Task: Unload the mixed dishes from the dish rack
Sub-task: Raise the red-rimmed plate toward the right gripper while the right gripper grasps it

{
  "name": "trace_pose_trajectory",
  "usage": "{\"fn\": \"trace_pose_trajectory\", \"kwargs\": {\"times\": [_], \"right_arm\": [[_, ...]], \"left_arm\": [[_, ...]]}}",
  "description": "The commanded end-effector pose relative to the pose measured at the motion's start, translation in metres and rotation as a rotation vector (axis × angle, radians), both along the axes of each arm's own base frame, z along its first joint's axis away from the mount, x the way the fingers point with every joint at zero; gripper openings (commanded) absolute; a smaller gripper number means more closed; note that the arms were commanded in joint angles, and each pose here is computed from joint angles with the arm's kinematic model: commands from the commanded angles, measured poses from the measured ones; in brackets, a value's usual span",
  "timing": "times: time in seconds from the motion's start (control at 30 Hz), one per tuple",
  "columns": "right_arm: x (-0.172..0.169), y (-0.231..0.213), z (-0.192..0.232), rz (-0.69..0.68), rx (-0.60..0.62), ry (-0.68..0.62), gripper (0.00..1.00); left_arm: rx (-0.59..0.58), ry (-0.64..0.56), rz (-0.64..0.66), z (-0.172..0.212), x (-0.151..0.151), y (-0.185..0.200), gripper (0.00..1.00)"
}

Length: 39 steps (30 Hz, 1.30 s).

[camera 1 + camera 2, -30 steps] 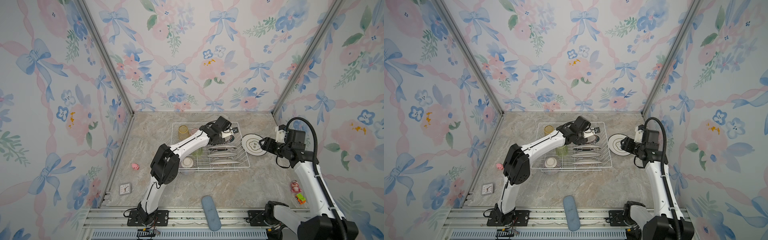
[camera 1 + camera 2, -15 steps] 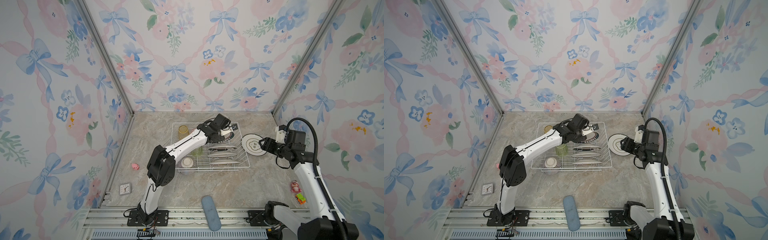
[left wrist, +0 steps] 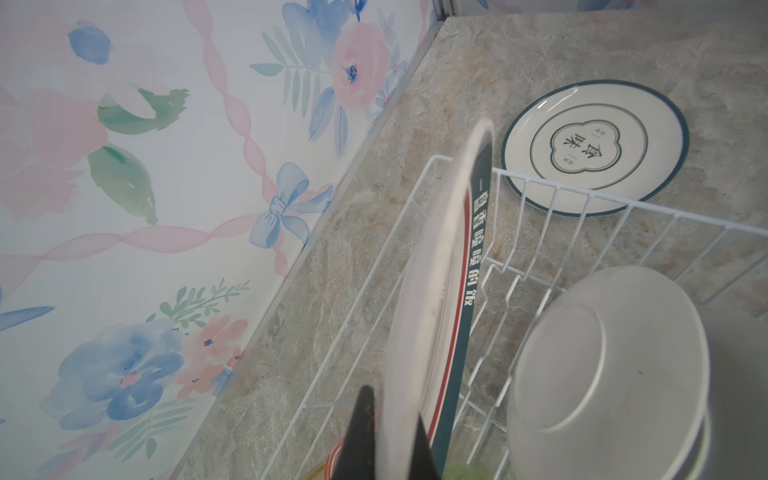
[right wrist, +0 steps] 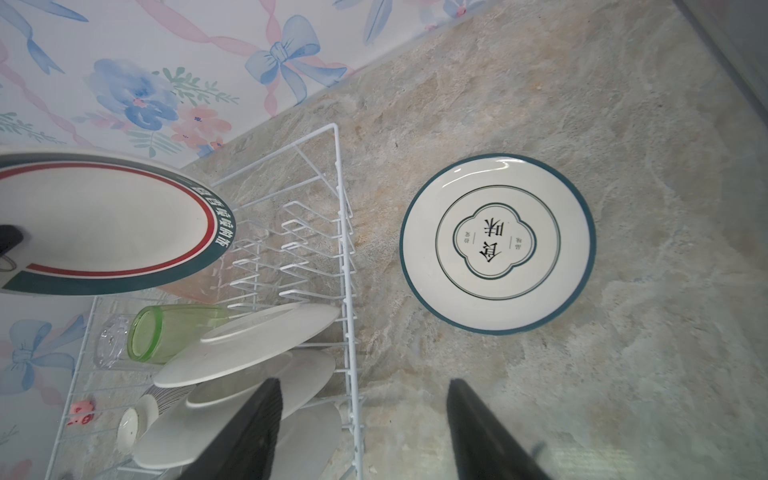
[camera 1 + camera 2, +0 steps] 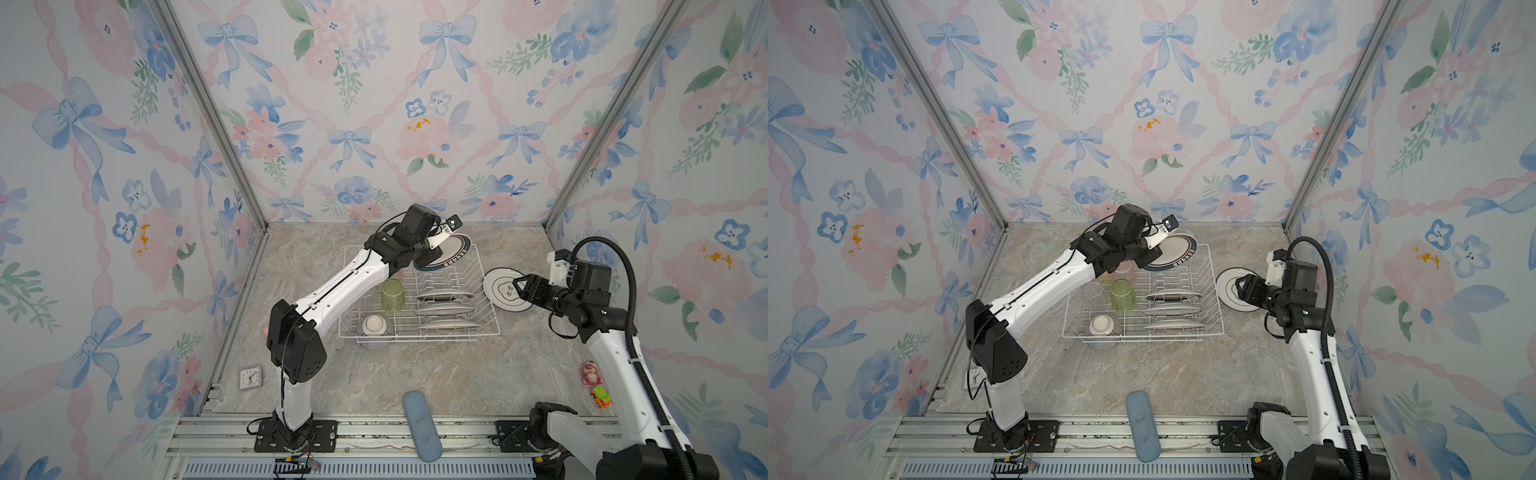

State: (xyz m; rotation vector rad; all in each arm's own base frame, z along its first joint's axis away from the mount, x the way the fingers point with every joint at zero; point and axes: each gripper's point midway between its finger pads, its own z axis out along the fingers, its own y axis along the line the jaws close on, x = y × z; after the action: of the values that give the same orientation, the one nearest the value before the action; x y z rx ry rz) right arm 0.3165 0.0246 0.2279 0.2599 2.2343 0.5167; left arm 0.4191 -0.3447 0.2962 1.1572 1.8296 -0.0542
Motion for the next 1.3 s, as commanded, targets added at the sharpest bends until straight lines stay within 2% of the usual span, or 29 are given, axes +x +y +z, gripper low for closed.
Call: {"fn": "trace_pose_trajectory", "kwargs": {"times": [0.0, 0.2, 0.33, 0.67, 0.93, 1.27], "right_arm": [[0.001, 0.018, 0.01, 0.064, 0.055, -0.058, 0.66], [0.0, 0.053, 0.032, 0.214, 0.163, -0.177, 0.65], [-0.006, 0.076, 0.045, 0.319, 0.229, -0.244, 0.65], [-0.013, 0.1, 0.051, 0.422, 0.285, -0.31, 0.66], [-0.015, 0.107, 0.064, 0.466, 0.348, -0.36, 0.65], [-0.016, 0.113, 0.077, 0.5, 0.403, -0.408, 0.55]], "left_arm": [[-0.223, 0.043, -0.038, 0.049, -0.015, 0.0, 0.0], [-0.43, 0.206, -0.113, 0.07, -0.03, 0.002, 0.0], [-0.528, 0.335, -0.17, 0.071, -0.039, -0.003, 0.0], [-0.593, 0.502, -0.256, 0.058, -0.06, -0.017, 0.0], [-0.602, 0.57, -0.293, 0.049, -0.07, -0.022, 0.0], [-0.627, 0.637, -0.396, 0.047, -0.085, -0.039, 0.0]]}}
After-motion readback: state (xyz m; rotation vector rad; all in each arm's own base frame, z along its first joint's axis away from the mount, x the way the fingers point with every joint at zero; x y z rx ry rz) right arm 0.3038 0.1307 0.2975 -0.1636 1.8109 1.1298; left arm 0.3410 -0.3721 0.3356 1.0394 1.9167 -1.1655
